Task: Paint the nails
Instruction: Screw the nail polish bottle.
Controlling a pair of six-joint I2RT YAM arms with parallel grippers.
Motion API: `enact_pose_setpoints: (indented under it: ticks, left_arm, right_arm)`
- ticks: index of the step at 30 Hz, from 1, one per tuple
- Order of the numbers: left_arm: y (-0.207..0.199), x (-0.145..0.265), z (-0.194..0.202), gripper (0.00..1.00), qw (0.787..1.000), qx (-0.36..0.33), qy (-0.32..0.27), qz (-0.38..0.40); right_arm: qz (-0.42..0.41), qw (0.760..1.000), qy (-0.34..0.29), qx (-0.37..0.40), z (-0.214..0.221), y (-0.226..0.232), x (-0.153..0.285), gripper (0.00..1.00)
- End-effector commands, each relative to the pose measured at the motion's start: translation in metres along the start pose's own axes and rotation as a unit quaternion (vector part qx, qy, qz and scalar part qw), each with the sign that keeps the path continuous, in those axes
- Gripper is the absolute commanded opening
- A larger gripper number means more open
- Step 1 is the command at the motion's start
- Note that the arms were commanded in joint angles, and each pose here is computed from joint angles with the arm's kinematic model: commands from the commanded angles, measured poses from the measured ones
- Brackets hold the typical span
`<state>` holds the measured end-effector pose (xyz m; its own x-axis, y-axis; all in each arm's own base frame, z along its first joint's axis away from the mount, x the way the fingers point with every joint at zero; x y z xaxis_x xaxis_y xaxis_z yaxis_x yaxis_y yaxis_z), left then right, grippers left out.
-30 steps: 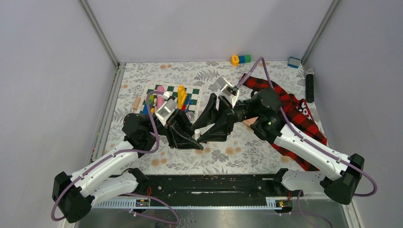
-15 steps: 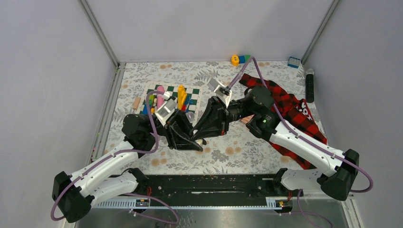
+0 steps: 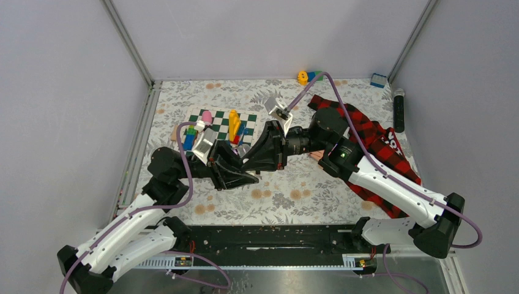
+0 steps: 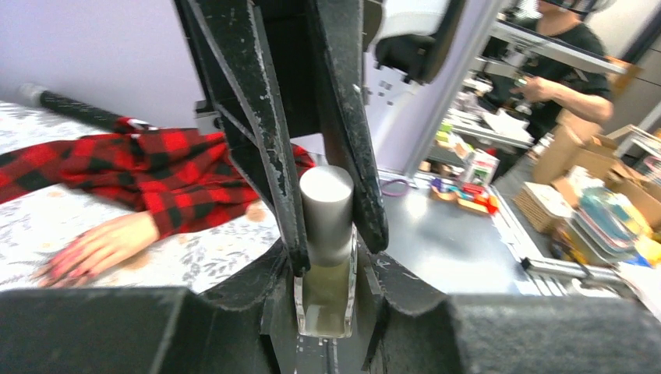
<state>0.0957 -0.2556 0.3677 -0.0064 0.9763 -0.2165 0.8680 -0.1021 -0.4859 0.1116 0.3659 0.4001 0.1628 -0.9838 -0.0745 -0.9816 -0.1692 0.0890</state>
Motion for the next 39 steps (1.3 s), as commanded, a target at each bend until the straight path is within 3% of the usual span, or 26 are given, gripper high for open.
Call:
enact_pose_setpoints:
  ticks: [1, 6, 10, 13, 16, 22, 29, 32, 34, 39]
  left_arm:
    - [0.037, 0.015, -0.052, 0.00, 0.977, -0.106, -0.121, -0.137]
    - [0.069, 0.037, -0.060, 0.00, 0.951, -0.111, -0.163, -0.240]
    - [0.098, 0.062, -0.066, 0.00, 0.914, -0.100, -0.197, -0.339]
    - [0.119, 0.083, -0.066, 0.00, 0.880, -0.088, -0.219, -0.411]
    - [0.128, 0.095, -0.066, 0.00, 0.861, -0.083, -0.237, -0.443]
    - [0.144, 0.111, -0.062, 0.00, 0.832, -0.068, -0.245, -0.493]
    - [0.136, 0.106, -0.065, 0.00, 0.842, -0.079, -0.242, -0.475]
    - [0.126, 0.097, -0.069, 0.00, 0.858, -0.096, -0.228, -0.449]
    - [0.116, 0.085, -0.070, 0.00, 0.878, -0.110, -0.211, -0.415]
    - [0.089, 0.051, -0.062, 0.00, 0.929, -0.131, -0.158, -0.307]
  right_arm:
    - [0.070, 0.986, 0.092, -0.124, 0.058, -0.016, -0.011, 0.00]
    - [0.143, 0.961, 0.126, -0.198, 0.091, -0.040, -0.023, 0.00]
    - [0.227, 0.935, 0.153, -0.225, 0.111, -0.062, -0.030, 0.00]
    - [0.306, 0.912, 0.166, -0.218, 0.123, -0.081, -0.034, 0.00]
    - [0.374, 0.896, 0.157, -0.179, 0.123, -0.098, -0.045, 0.00]
    - [0.394, 0.891, 0.135, -0.184, 0.118, -0.118, -0.079, 0.00]
    - [0.401, 0.900, 0.116, -0.129, 0.084, -0.125, -0.076, 0.03]
    - [0.398, 0.905, 0.107, -0.103, 0.064, -0.123, -0.063, 0.38]
    - [0.398, 0.908, 0.100, -0.087, 0.047, -0.123, -0.050, 0.56]
    - [0.394, 0.913, 0.078, -0.067, 0.009, -0.122, -0.007, 0.73]
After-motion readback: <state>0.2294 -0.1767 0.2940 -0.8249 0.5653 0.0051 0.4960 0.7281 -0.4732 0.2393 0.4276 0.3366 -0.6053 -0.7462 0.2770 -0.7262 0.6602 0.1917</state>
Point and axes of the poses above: each gripper's point midway between its finger pads, its own x axis back along the fingers, its own y axis along the line the jaws close on, z = x × y, the point moved 1 cm from there along x, back along the fingers, and after that the axes turned 15 degrees about x, right-handed, at the moved point
